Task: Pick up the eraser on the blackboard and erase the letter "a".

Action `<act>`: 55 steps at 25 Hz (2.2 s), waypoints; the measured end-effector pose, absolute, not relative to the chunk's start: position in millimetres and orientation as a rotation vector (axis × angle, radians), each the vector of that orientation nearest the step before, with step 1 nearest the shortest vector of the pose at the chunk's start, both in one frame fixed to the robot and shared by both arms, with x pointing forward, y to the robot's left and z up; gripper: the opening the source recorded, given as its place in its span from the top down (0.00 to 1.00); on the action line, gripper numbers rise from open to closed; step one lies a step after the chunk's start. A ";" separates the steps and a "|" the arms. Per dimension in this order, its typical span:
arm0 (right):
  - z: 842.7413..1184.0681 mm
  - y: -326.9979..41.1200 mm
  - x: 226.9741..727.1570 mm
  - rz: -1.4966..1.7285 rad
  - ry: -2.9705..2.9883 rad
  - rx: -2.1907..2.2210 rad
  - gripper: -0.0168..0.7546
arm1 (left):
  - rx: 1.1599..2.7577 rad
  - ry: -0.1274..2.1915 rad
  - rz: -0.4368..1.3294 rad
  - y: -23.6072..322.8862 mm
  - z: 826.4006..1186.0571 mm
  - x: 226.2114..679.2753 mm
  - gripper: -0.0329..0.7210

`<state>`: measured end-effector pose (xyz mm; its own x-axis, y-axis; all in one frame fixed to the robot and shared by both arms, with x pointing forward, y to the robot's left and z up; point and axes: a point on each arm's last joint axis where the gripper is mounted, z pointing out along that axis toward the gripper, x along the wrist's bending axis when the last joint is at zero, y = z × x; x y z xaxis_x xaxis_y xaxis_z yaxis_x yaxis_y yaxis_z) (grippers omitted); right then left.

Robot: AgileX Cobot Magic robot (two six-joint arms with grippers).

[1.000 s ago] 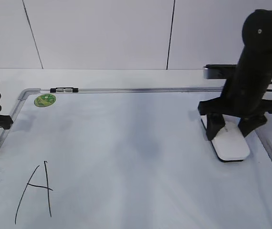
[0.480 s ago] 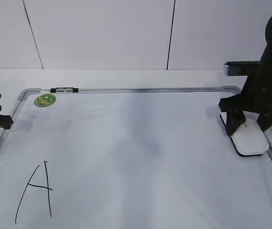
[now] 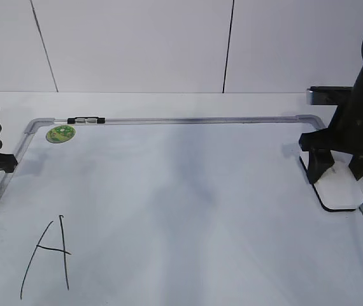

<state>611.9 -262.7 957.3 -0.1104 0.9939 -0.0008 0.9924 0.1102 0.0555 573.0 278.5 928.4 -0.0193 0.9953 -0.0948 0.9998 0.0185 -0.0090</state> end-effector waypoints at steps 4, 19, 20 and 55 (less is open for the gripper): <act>957.3 -263.2 612.0 0.057 2.319 2.056 0.29 | 2.156 2.197 -0.112 278.5 928.4 573.0 0.93; 960.5 -263.1 612.2 0.043 2.319 2.069 0.21 | 2.180 2.193 -0.125 278.9 928.4 571.5 0.42; 962.7 -263.1 612.9 0.040 2.321 2.070 0.21 | 2.181 2.194 -0.128 278.9 928.4 571.3 0.36; 1146.7 -281.4 362.1 0.671 2.013 1.808 0.21 | 1.937 1.808 0.393 284.2 1148.5 400.3 0.57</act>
<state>362.1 -281.4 1146.7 -0.1226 0.9911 0.0521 0.8243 0.0724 0.5616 400.3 284.2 1148.5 0.0964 0.9903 -0.1000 0.8592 -0.0321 0.5107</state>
